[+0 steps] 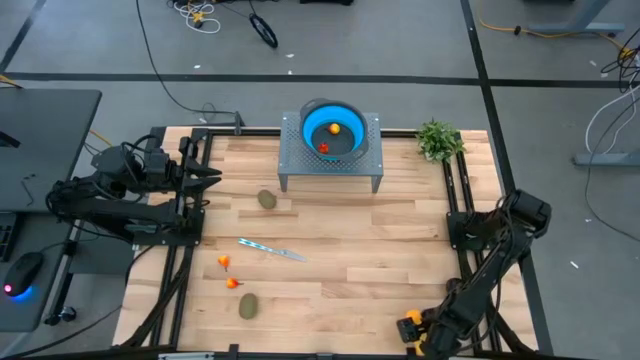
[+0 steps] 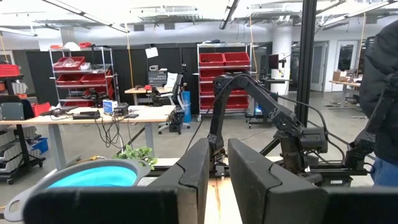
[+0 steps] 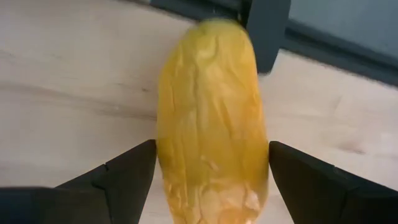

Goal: Pick & Place Fruit
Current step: Put the mango into the blue bin

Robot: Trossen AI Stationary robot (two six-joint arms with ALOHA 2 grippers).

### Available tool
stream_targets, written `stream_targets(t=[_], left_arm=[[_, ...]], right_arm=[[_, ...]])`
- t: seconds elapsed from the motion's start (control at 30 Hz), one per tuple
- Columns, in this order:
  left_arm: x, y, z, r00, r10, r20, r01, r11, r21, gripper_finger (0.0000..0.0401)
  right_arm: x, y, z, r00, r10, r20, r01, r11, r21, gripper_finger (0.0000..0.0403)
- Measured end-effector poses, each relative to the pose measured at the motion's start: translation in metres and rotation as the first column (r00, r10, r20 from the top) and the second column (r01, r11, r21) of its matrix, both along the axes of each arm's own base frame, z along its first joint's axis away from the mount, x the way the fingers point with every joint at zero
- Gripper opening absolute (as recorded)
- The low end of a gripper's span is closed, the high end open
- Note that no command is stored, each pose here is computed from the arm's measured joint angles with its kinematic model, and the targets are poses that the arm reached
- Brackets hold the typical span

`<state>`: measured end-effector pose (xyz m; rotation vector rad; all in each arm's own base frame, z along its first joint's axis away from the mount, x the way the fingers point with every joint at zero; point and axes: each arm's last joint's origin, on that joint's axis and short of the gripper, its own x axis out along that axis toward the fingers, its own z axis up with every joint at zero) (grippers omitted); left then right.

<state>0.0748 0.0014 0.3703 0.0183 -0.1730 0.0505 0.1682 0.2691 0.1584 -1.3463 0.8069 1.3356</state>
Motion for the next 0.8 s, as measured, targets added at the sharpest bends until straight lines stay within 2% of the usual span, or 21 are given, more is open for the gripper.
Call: stream_targets(t=[0.8], left_arm=[[0.0,0.0,0.0,1.0,0.0,0.0,0.0,1.0,0.0,0.0068]], right_arm=[[0.0007,0.0009,-0.0082,1.0,0.002,-0.013,-0.003,1.0,-0.027,0.0318]])
